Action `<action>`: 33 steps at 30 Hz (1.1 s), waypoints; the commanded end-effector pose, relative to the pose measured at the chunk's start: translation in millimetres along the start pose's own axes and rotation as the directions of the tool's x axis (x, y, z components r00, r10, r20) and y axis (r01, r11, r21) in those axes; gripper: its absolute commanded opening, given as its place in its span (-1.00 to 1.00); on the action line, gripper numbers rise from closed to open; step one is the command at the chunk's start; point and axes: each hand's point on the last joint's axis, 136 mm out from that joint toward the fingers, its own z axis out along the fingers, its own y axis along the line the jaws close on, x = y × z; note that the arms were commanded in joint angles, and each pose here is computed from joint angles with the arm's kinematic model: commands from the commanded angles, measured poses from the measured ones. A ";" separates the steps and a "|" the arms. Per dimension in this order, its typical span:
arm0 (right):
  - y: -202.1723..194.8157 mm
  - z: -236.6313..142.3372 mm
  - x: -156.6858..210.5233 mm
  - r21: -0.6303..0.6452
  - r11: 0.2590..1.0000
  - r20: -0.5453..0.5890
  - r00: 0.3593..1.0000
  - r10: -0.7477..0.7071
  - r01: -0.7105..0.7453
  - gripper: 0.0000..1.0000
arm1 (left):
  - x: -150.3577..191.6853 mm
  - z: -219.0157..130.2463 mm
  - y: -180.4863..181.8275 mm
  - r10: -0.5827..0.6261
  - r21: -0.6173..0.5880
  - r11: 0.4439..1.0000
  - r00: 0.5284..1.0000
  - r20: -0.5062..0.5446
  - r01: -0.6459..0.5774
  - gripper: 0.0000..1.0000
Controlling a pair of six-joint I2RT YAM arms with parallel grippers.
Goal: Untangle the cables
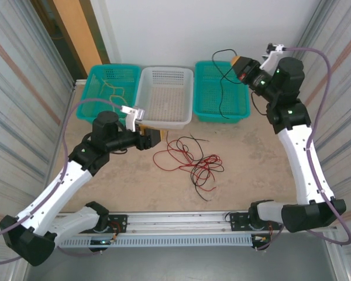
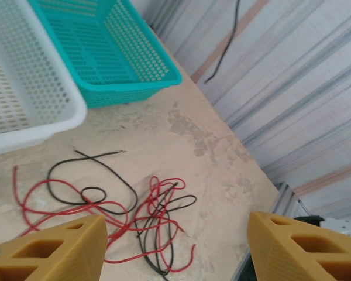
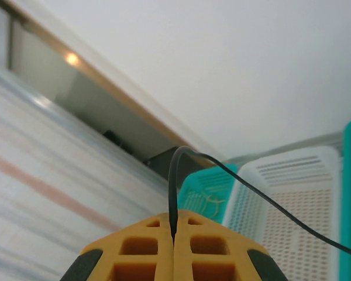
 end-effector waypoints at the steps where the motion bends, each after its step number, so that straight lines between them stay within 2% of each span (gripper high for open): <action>1: -27.3 3.3 -14.4 0.078 0.997 -0.006 1.000 0.012 -0.011 -1.00 | 2.8 -11.8 21.5 0.008 -0.125 0.992 1.000 0.016 -0.006 0.32; 9: -100.6 22.3 -30.3 0.225 0.974 -0.016 0.999 0.042 -0.037 -1.00 | 16.1 -14.0 49.1 -0.073 -0.179 0.982 0.997 -0.016 0.069 0.32; 15: -133.4 61.6 -35.1 0.237 0.969 -0.062 0.994 0.091 -0.074 -1.00 | 20.0 -7.3 46.2 -0.104 -0.112 0.989 0.994 -0.041 0.098 0.29; 19: -149.0 86.2 -35.5 0.241 0.966 -0.091 0.988 0.123 -0.098 -1.00 | 22.3 -5.9 49.5 -0.107 -0.125 0.987 0.993 -0.051 0.100 0.29; 20: -142.7 91.2 -44.6 0.224 0.971 -0.080 0.991 0.109 -0.088 -0.96 | 23.9 -5.6 52.4 -0.109 -0.140 0.985 0.992 -0.058 0.101 0.29; 24: -158.4 108.8 -42.8 0.255 0.962 -0.109 0.985 0.133 -0.101 -0.39 | 31.8 -3.1 62.1 -0.128 -0.183 0.977 0.987 -0.095 0.109 0.29; 26: -164.4 112.8 -36.3 0.280 0.955 -0.136 0.981 0.140 -0.097 -0.27 | 35.2 -1.0 65.1 -0.138 -0.192 0.975 0.984 -0.110 0.115 0.29; 27: -165.3 112.5 -32.4 0.294 0.952 -0.149 0.980 0.132 -0.083 -0.13 | 37.0 0.2 66.5 -0.143 -0.195 0.974 0.983 -0.118 0.118 0.29; 33: -159.1 92.1 13.7 0.371 0.927 -0.239 0.970 0.044 0.049 -0.06 | 42.7 7.7 70.8 -0.166 -0.193 0.971 0.976 -0.140 0.138 0.29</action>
